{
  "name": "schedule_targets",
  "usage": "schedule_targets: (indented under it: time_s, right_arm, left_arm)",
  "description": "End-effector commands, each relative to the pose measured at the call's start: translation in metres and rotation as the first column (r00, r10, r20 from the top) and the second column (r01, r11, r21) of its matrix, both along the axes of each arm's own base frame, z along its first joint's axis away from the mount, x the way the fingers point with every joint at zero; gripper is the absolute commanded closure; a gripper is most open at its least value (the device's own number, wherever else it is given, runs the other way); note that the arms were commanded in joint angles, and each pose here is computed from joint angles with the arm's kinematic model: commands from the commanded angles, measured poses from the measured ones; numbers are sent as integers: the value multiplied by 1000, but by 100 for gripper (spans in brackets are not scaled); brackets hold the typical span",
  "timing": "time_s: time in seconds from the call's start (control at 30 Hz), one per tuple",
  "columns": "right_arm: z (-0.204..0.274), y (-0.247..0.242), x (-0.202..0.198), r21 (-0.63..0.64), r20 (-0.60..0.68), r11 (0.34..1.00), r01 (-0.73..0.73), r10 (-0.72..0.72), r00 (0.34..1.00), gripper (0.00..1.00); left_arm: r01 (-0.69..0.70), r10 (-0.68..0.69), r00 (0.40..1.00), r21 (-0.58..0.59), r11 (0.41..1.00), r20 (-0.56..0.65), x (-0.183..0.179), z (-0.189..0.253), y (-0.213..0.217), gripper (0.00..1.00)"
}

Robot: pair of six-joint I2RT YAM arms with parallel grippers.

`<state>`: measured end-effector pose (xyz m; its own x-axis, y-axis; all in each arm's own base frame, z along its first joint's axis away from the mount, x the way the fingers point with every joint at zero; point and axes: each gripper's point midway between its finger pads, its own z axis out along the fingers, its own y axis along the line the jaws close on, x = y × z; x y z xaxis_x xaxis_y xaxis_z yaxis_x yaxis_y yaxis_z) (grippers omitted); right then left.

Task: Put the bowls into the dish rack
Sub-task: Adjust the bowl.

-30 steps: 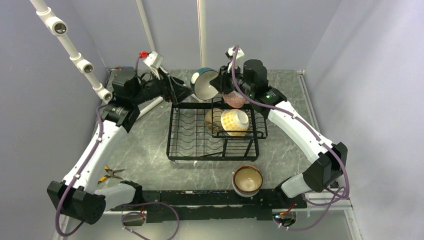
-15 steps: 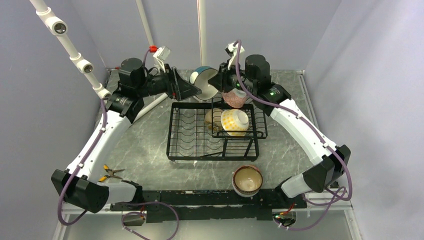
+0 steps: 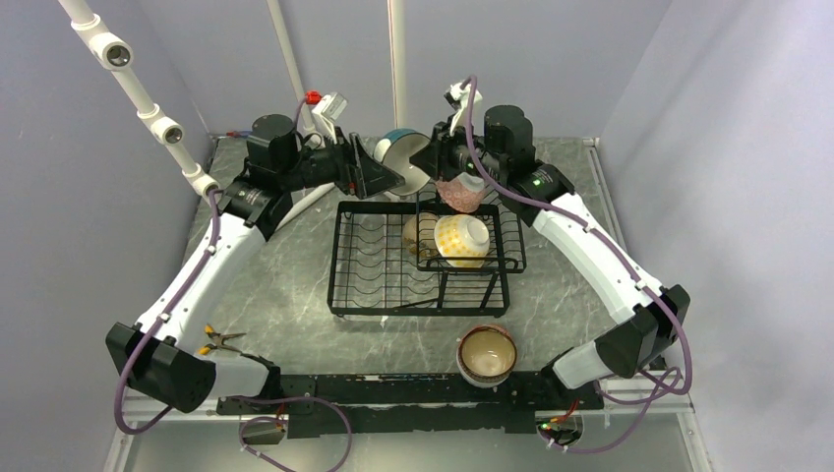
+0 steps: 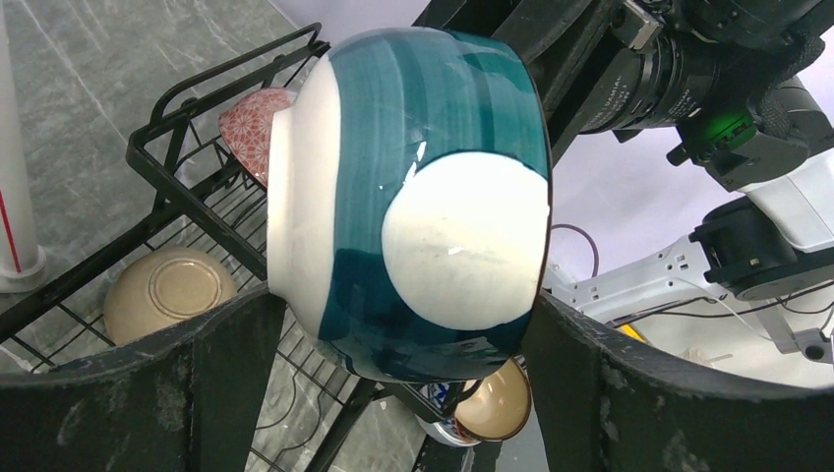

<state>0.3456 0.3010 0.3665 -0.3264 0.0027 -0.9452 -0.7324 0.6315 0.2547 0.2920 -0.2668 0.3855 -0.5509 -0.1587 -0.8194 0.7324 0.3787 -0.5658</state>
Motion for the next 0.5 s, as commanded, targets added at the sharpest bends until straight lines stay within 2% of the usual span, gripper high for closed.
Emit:
schedule_targets:
  time_s: [0.0, 0.13, 0.3, 0.43, 0.47]
  right_arm:
    - [51, 12, -18, 92, 93, 991, -101, 93, 991, 100]
    - [46, 13, -18, 80, 81, 991, -110, 103, 991, 100]
    - [45, 15, -20, 75, 70, 989, -124, 119, 990, 100]
    - [45, 13, -18, 72, 73, 991, -109, 104, 992, 100]
    - [46, 13, -17, 72, 75, 992, -106, 101, 992, 100]
  left_arm:
    - [-31, 39, 988, -53, 998, 147, 5, 35, 0, 8]
    - [-74, 79, 984, -35, 997, 159, 10, 40, 5, 11]
    - [-34, 40, 985, -43, 999, 169, 5, 45, 1, 23]
    - [-14, 19, 987, -36, 999, 157, 1, 45, 0, 53]
    - [-9, 14, 989, -35, 999, 149, 0, 44, 0, 54]
